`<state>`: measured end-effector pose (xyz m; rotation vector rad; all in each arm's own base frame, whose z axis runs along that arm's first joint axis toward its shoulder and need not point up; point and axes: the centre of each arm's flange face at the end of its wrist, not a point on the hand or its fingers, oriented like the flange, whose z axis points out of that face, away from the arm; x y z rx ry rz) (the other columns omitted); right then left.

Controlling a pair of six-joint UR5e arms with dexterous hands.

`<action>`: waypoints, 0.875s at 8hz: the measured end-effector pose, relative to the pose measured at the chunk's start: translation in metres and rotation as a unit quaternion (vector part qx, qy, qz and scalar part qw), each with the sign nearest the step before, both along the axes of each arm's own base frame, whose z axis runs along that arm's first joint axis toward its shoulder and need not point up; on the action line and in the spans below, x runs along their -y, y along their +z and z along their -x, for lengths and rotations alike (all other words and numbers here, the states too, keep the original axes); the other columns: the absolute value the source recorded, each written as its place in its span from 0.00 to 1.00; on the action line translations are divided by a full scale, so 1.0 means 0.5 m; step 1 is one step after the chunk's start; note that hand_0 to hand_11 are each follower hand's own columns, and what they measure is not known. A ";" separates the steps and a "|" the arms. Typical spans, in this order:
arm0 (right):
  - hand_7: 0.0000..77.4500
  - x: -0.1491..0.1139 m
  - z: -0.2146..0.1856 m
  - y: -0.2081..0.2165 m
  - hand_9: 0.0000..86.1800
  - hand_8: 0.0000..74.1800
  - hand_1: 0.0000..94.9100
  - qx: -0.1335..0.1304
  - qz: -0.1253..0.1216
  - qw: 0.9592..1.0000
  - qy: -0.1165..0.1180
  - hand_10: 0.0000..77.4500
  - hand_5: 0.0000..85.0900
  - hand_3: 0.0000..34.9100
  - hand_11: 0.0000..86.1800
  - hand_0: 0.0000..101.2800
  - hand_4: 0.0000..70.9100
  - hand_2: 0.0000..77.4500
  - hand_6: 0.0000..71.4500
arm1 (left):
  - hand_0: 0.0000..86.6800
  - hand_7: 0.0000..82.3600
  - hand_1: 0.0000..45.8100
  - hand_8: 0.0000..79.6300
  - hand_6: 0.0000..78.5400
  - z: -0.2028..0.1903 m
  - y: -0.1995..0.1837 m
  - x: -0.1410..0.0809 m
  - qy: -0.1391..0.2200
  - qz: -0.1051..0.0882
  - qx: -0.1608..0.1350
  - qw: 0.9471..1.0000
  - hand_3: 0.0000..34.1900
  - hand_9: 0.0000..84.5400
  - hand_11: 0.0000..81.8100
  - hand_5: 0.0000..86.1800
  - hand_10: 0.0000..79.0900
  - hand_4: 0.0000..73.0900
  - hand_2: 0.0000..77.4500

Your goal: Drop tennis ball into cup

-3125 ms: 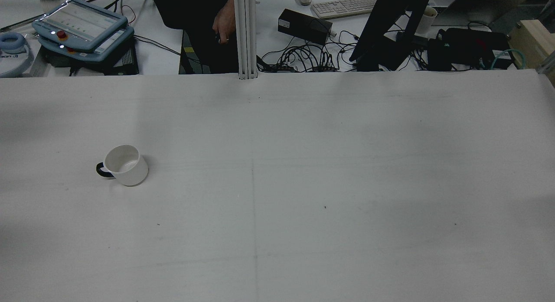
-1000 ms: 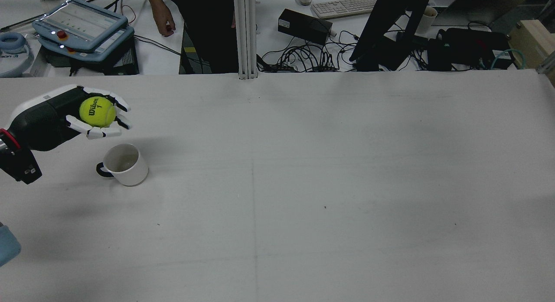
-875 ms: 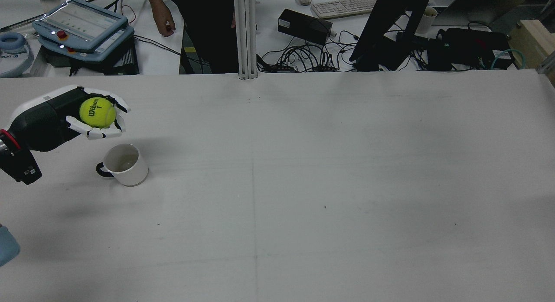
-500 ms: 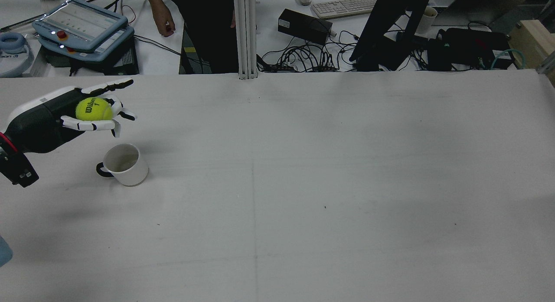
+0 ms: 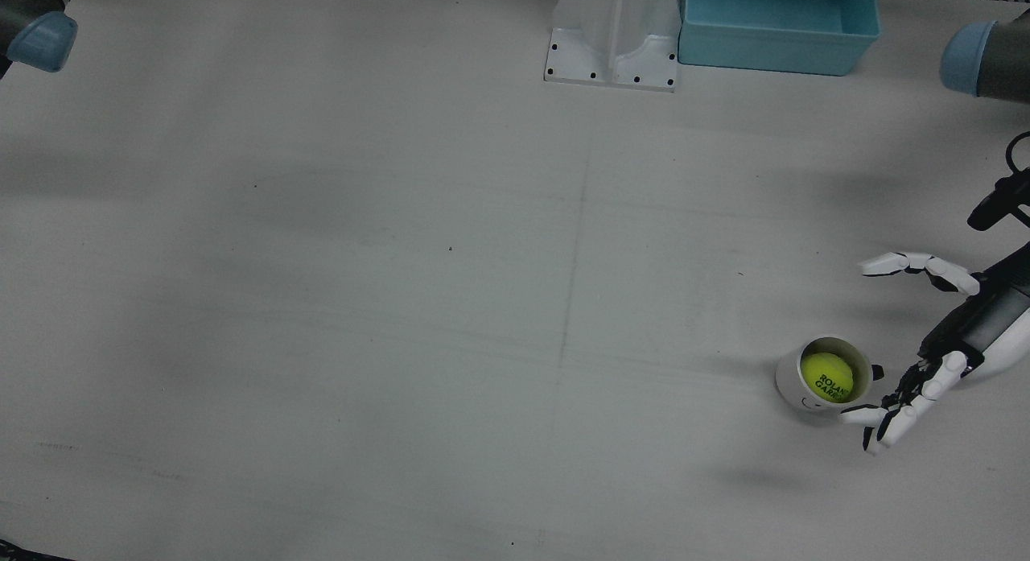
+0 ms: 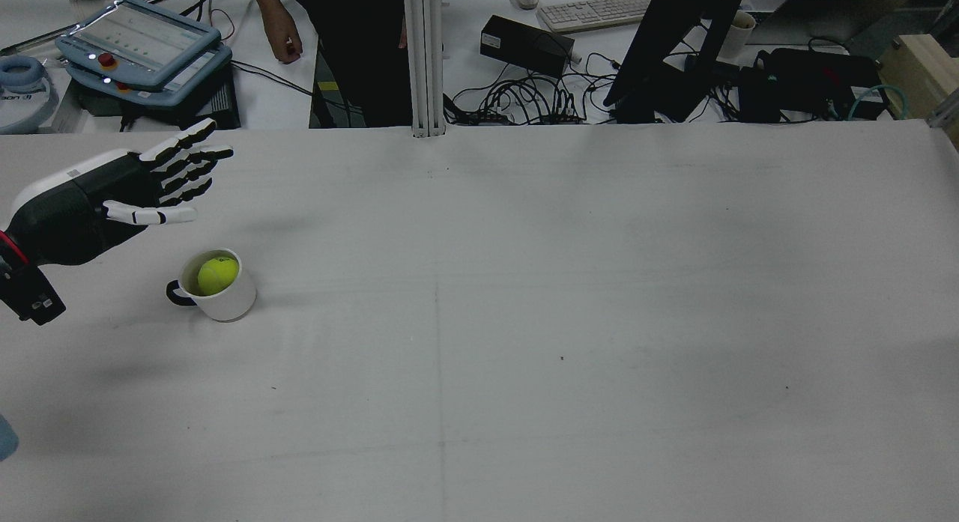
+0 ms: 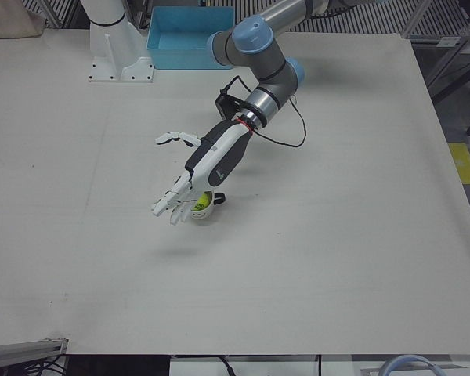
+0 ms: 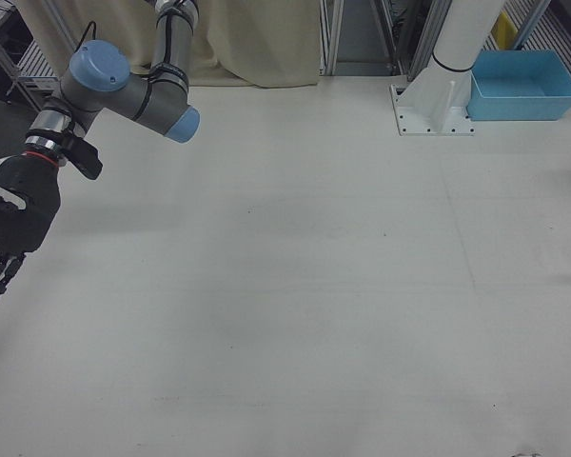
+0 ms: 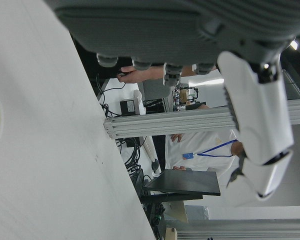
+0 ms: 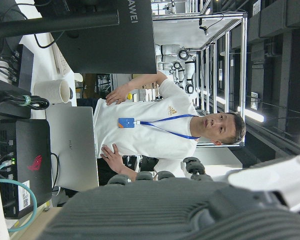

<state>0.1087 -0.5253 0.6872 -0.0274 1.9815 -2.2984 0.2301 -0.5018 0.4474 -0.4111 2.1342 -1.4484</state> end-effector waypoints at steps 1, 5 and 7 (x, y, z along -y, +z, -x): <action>0.00 0.000 0.000 0.000 0.00 0.00 0.01 0.000 0.000 1.000 0.000 0.00 0.00 0.00 0.01 0.00 0.00 0.01 0.00 | 0.53 0.25 0.48 0.00 0.00 0.001 0.001 0.000 0.000 0.000 0.000 1.000 0.31 0.01 0.00 0.05 0.00 0.01 0.34; 0.00 0.000 0.000 0.000 0.00 0.00 0.01 0.000 0.000 1.000 0.000 0.00 0.00 0.00 0.01 0.00 0.00 0.01 0.00 | 0.53 0.01 0.54 0.00 0.00 0.220 -0.005 0.061 -0.092 0.010 0.005 0.996 0.31 0.01 0.00 0.05 0.00 0.01 0.34; 0.01 0.000 0.000 0.000 0.00 0.00 0.01 0.000 0.000 1.000 0.000 0.00 0.00 0.00 0.01 0.00 0.00 0.01 0.00 | 0.59 0.01 0.73 0.00 0.00 0.458 0.087 0.115 -0.196 0.038 0.031 0.979 0.31 0.01 0.03 0.08 0.00 0.01 0.33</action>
